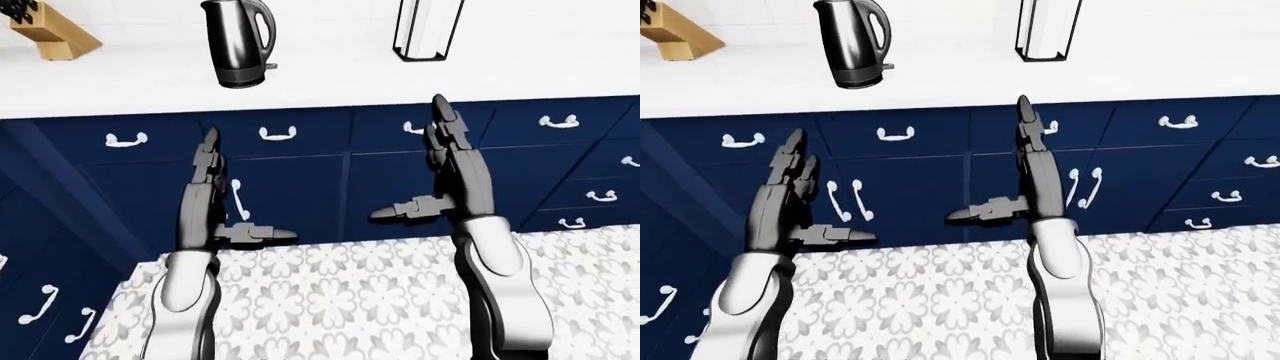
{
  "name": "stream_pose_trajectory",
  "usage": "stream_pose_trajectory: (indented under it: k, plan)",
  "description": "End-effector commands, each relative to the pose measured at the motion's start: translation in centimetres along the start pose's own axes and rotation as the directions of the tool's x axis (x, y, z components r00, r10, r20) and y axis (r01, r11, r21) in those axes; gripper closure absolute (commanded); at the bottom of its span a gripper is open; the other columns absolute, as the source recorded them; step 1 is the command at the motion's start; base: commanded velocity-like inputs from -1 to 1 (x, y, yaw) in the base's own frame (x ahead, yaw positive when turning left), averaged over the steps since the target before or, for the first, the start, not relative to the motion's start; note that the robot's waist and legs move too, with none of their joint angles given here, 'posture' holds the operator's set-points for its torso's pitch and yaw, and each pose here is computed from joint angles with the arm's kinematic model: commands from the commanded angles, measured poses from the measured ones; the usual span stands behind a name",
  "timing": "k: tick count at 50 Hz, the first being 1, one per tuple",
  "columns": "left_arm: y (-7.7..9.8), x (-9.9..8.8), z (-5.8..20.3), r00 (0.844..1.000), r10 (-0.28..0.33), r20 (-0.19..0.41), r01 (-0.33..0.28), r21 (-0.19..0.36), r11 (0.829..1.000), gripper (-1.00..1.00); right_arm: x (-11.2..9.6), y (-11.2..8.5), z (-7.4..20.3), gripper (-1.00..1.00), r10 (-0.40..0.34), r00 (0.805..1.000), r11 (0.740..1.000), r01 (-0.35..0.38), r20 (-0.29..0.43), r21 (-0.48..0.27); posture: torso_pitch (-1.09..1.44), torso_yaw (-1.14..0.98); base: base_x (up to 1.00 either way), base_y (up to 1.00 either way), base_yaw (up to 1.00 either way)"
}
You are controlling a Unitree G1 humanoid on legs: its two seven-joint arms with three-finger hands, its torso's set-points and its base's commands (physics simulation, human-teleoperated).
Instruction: Press down the lever to turn on the electric kettle.
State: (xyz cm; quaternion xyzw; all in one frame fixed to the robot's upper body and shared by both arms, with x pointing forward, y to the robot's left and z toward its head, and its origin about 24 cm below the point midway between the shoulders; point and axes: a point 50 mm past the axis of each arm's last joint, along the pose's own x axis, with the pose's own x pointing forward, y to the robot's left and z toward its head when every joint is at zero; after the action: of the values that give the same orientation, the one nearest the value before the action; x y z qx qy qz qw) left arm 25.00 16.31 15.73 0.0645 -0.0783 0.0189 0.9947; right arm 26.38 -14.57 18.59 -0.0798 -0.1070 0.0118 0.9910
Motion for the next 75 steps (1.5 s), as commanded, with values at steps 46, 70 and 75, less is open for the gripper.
stream_pose_trajectory:
  k: [46,70,75]
  plan:
    - [0.32,0.13,1.91,0.996,0.017,0.086,-0.018,0.009,1.0,-1.0,-0.03,0.45,1.91,-1.0,0.018,0.996,1.0,-0.017,0.093,-0.012,0.0,0.0,0.0,0.23,0.0]
    - [0.63,-0.03,1.13,0.996,0.025,0.083,-0.026,0.006,1.0,-1.0,-0.24,0.7,1.62,-1.0,0.022,0.995,1.0,-0.021,0.097,-0.005,0.0,0.0,0.0,0.12,0.18]
    - [0.59,-0.05,1.12,0.996,0.024,0.082,-0.025,0.007,1.0,-1.0,-0.26,0.66,1.49,-1.0,0.016,0.995,1.0,-0.015,0.098,-0.009,0.0,0.0,0.0,0.0,0.33]
